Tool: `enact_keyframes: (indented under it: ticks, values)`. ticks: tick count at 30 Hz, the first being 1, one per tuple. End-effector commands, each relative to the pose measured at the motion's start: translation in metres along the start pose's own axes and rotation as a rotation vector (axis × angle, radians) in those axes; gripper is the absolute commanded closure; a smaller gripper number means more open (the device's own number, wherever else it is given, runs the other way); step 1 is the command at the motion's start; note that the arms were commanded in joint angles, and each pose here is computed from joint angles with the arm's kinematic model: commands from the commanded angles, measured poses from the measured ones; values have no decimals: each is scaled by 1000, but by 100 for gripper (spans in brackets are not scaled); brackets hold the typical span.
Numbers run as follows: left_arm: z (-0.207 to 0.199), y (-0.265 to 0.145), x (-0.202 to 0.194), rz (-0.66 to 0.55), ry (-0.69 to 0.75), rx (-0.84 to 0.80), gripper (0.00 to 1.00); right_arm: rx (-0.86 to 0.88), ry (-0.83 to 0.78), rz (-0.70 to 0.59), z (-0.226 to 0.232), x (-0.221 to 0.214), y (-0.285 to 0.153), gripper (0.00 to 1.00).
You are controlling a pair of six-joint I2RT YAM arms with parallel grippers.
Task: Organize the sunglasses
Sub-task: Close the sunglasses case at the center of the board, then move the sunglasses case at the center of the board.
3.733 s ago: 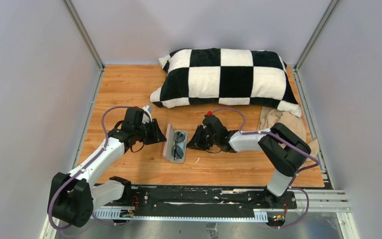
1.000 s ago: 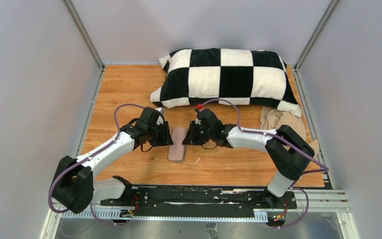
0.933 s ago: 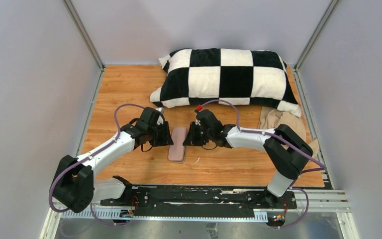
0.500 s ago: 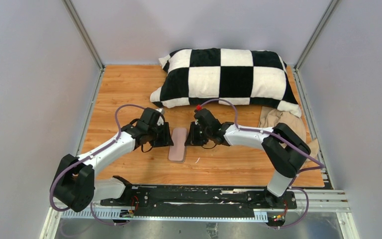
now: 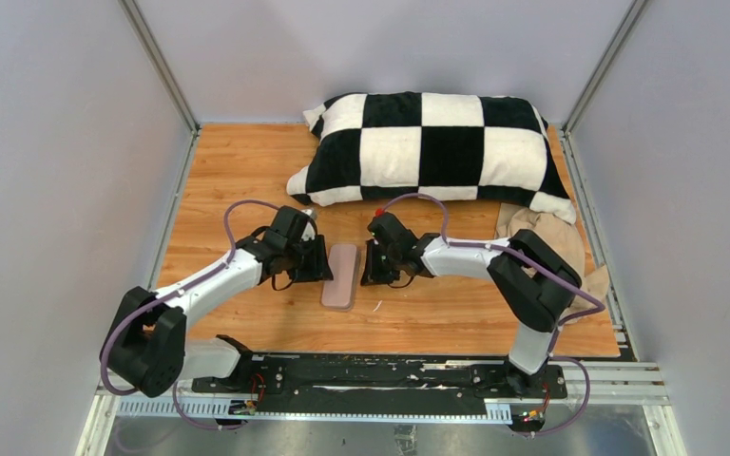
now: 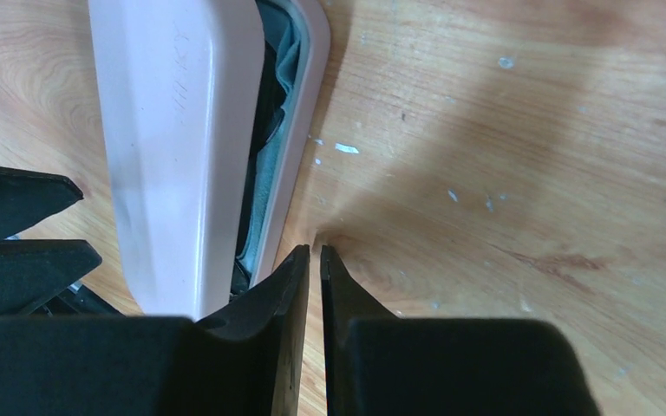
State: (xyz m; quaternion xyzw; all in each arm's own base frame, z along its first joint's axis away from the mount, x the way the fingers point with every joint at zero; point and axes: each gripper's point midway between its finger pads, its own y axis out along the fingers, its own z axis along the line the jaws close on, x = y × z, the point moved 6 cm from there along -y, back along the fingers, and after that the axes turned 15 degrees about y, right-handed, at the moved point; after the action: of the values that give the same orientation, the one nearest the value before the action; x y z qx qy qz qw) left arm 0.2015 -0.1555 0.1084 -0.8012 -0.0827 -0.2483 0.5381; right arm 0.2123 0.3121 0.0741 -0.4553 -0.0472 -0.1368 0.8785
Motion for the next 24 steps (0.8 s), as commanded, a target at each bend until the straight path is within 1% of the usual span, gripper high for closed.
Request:
enact_keyframes:
  ticks: [1, 4, 6, 10, 15, 19, 22, 24]
  values:
    - [-1, 2, -3, 6, 19, -4, 52, -13, -35, -41, 6, 2, -19, 84]
    - [-7, -11, 9, -33, 68, 52, 52, -22, -38, -84, 6, 7, -27, 81]
    - [-16, -20, 18, -64, 113, 84, 53, -43, -20, -108, -2, 10, -32, 79]
    - [-37, -23, 29, -95, 161, 51, 58, -71, 35, -135, -26, 19, -41, 78]
    - [-44, 4, 30, -80, 158, 36, 65, -76, 76, -161, -45, 25, -54, 78]
    - [-39, 34, 16, -11, 153, 60, 80, -74, 82, -161, -49, 24, -58, 78]
    - [-40, 47, 6, 29, 163, 66, 85, -78, 86, -156, -52, 22, -58, 78]
    - [-43, 52, 2, 49, 175, 64, 86, -78, 87, -155, -52, 21, -58, 78]
